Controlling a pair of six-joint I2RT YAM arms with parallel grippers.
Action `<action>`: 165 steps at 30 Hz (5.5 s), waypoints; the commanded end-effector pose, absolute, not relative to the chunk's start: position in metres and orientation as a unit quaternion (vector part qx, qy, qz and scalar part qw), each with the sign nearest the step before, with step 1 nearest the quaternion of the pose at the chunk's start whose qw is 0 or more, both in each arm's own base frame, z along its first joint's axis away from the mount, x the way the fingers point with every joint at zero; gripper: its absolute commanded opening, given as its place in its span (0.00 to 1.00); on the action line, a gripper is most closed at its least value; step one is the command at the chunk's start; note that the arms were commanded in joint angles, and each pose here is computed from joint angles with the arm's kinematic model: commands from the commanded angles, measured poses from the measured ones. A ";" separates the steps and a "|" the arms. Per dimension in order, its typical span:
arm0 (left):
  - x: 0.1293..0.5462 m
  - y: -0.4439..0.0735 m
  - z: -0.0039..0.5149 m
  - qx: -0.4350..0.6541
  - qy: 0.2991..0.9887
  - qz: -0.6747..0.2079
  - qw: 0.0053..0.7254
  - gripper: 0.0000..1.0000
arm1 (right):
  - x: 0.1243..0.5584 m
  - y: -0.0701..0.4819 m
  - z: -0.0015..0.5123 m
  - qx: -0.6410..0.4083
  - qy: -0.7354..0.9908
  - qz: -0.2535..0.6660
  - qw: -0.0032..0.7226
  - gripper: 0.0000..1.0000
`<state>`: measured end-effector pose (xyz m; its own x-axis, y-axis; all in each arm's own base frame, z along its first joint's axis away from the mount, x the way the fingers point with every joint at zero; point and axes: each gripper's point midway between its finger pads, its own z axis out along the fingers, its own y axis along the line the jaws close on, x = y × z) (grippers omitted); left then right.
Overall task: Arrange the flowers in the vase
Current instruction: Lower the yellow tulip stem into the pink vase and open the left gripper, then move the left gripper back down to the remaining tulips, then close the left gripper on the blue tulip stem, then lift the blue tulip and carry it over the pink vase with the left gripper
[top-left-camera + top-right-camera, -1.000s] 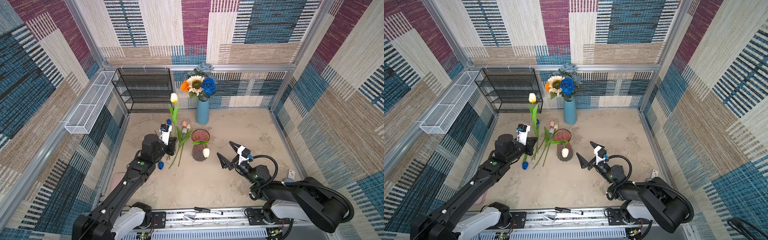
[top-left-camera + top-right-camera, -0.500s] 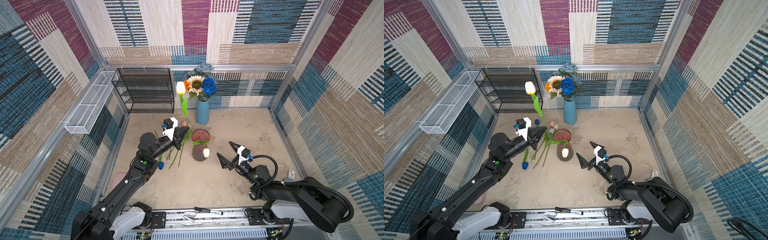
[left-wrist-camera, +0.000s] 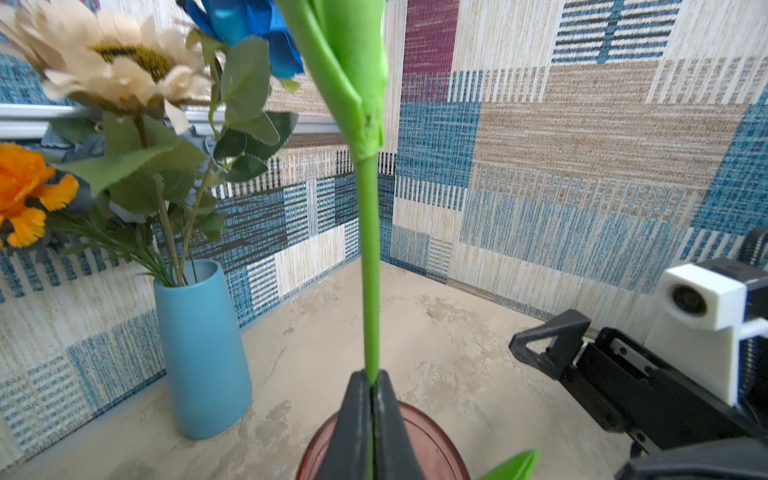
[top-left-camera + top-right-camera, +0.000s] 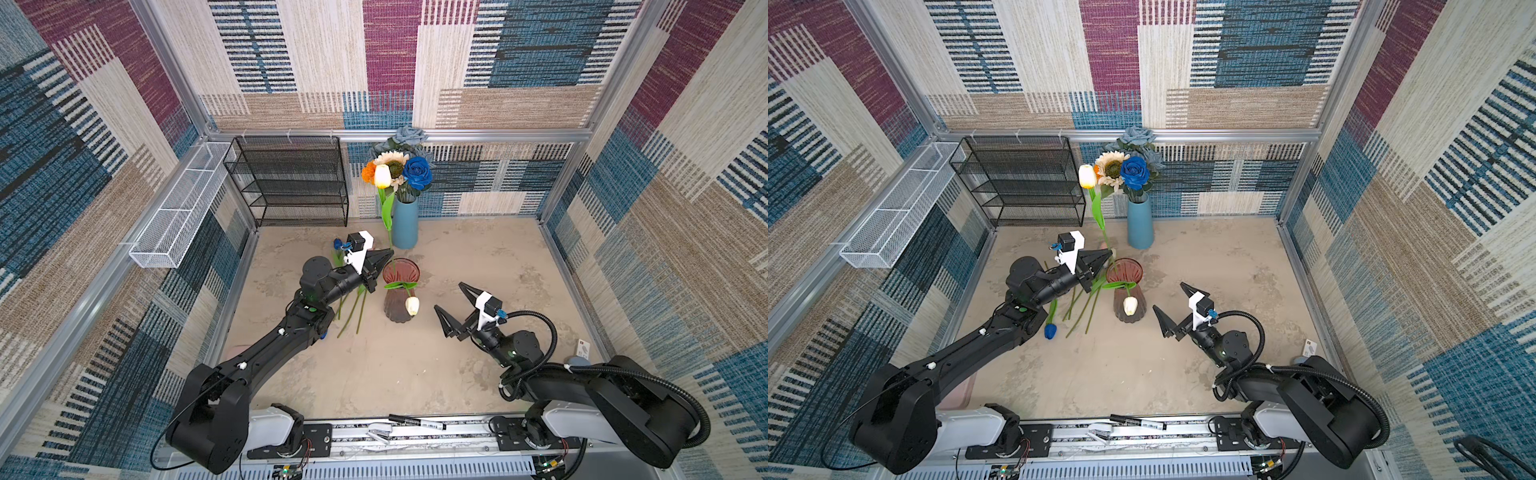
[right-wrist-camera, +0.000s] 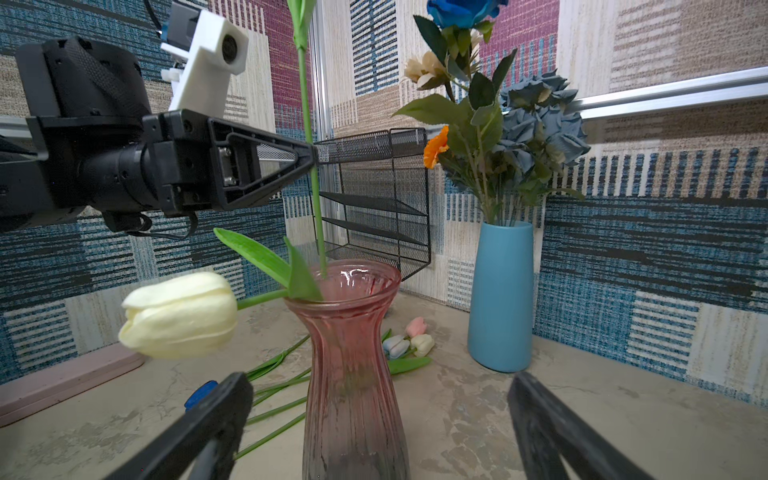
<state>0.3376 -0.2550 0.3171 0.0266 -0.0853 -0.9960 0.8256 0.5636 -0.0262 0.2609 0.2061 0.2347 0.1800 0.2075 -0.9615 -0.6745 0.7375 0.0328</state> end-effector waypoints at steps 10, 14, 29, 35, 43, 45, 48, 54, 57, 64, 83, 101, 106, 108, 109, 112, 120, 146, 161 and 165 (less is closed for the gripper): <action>0.331 -0.251 0.274 0.320 0.643 -0.323 0.617 0.03 | 0.263 0.206 0.237 -0.203 0.562 0.298 0.745 1.00; 0.328 -0.249 0.258 0.321 0.668 -0.314 0.594 0.03 | 0.263 0.205 0.239 -0.201 0.561 0.296 0.747 1.00; 0.319 -0.238 0.261 0.368 0.720 -0.253 0.531 0.21 | 0.263 0.206 0.238 -0.201 0.562 0.300 0.744 1.00; 0.317 -0.239 0.278 0.378 0.704 -0.252 0.546 0.38 | 0.263 0.205 0.238 -0.199 0.563 0.297 0.745 1.00; 0.341 -0.193 0.288 0.285 0.725 -0.179 0.600 0.58 | 0.263 0.204 0.239 -0.197 0.561 0.297 0.747 1.00; 0.355 -0.171 0.277 0.239 0.754 -0.142 0.595 0.59 | 0.262 0.205 0.239 -0.199 0.560 0.299 0.746 1.00; 0.374 -0.133 0.256 0.155 0.797 -0.099 0.575 0.60 | 0.261 0.205 0.240 -0.200 0.559 0.301 0.746 1.00; 0.398 -0.084 0.210 0.039 0.849 -0.065 0.522 0.60 | 0.260 0.204 0.241 -0.199 0.557 0.300 0.748 1.00; 0.408 -0.083 0.191 0.037 0.871 -0.056 0.487 0.60 | 0.260 0.204 0.241 -0.199 0.557 0.299 0.749 1.00; 0.431 -0.083 0.121 0.044 0.949 -0.010 0.312 0.62 | 0.260 0.206 0.241 -0.203 0.557 0.303 0.746 1.00; 0.452 -0.078 0.033 0.033 0.987 0.045 0.152 0.44 | 0.258 0.205 0.242 -0.206 0.554 0.298 0.750 1.00; 0.451 -0.066 0.018 0.027 0.991 0.073 0.107 0.00 | 0.259 0.204 0.243 -0.204 0.555 0.296 0.750 1.00; 0.451 -0.073 0.042 0.009 0.987 0.045 0.155 0.00 | 0.259 0.204 0.243 -0.204 0.555 0.295 0.751 1.00; 0.450 -0.073 0.060 0.001 0.982 0.039 0.185 0.00 | 0.259 0.204 0.243 -0.204 0.554 0.294 0.751 1.00; 0.449 -0.074 0.069 -0.003 0.979 0.032 0.203 0.00 | 0.259 0.203 0.243 -0.204 0.555 0.294 0.751 1.00; 0.445 -0.080 0.101 -0.006 0.964 0.000 0.267 0.00 | 0.260 0.204 0.243 -0.203 0.556 0.295 0.750 1.00; 0.412 -0.091 0.204 0.003 0.877 -0.076 0.475 0.00 | 0.259 0.204 0.242 -0.203 0.556 0.298 0.749 1.00; 0.259 -0.233 0.446 0.303 0.519 -0.331 0.728 0.00 | 0.260 0.205 0.241 -0.204 0.556 0.298 0.748 1.00; 0.306 -0.285 0.413 0.286 0.505 -0.333 0.743 0.00 | 0.258 0.202 0.243 -0.200 0.554 0.297 0.752 1.00; 0.321 -0.289 0.385 0.279 0.532 -0.323 0.731 0.00 | 0.258 0.202 0.244 -0.200 0.553 0.297 0.753 1.00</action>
<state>0.3162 -0.2936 0.3761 0.1643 -0.1483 -0.9752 0.7989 0.5999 0.0434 0.2589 0.2047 0.2370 0.1913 0.2070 -0.9595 -0.6734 0.7388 0.0251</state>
